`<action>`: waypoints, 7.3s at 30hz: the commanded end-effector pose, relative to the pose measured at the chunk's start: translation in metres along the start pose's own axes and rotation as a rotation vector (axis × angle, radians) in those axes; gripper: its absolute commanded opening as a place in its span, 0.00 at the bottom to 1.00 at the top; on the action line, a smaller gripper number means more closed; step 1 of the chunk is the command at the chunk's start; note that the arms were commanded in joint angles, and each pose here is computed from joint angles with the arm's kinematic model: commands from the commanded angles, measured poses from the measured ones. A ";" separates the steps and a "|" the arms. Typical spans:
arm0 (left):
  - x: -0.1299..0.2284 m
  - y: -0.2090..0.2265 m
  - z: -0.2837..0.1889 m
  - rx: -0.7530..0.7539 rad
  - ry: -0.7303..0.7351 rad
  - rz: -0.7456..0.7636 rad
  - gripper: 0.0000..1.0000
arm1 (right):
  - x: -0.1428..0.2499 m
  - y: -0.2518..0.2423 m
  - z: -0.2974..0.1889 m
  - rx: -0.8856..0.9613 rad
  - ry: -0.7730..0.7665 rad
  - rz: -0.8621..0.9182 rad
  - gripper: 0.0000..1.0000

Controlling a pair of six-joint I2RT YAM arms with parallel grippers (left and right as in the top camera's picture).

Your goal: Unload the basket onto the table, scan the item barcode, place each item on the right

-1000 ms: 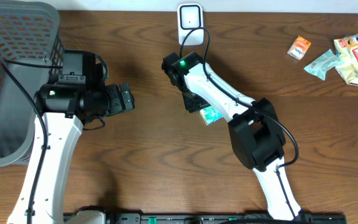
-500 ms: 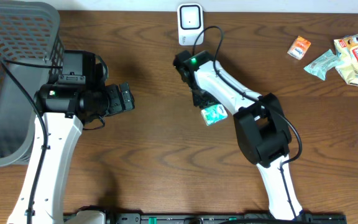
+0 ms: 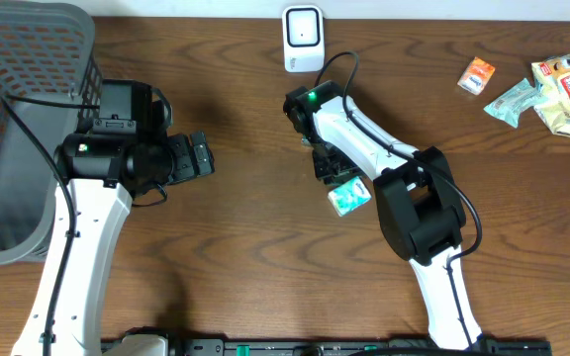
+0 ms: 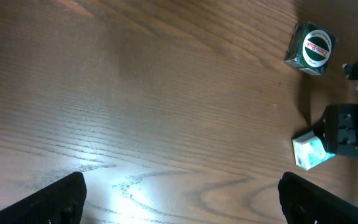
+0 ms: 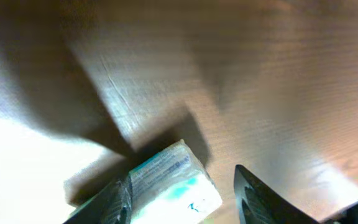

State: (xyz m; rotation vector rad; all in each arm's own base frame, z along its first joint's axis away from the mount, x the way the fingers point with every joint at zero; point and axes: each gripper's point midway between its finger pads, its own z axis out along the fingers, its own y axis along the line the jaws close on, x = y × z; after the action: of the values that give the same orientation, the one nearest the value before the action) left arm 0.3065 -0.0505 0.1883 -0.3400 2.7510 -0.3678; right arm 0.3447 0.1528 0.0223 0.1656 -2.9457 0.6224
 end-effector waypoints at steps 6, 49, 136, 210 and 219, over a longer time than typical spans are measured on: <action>-0.002 0.002 -0.001 -0.007 -0.005 0.005 0.97 | 0.025 0.000 0.002 0.006 0.105 -0.142 0.53; -0.002 0.002 -0.001 -0.007 -0.005 0.005 0.98 | 0.014 0.034 0.026 -0.066 0.020 -0.287 0.56; -0.002 0.002 -0.001 -0.007 -0.005 0.005 0.98 | -0.051 0.040 -0.035 -0.319 -0.100 0.332 0.64; -0.002 0.002 -0.001 -0.007 -0.005 0.005 0.98 | -0.027 0.044 -0.022 -1.111 0.018 -0.228 0.15; -0.002 0.002 -0.001 -0.007 -0.005 0.005 0.98 | -0.018 0.017 -0.027 -0.989 0.097 -0.205 0.18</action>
State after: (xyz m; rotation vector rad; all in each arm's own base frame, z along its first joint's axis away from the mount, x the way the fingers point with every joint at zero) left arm 0.3066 -0.0504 0.1883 -0.3400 2.7506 -0.3673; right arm 0.3562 0.1854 0.0340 0.2786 -2.6781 -0.8599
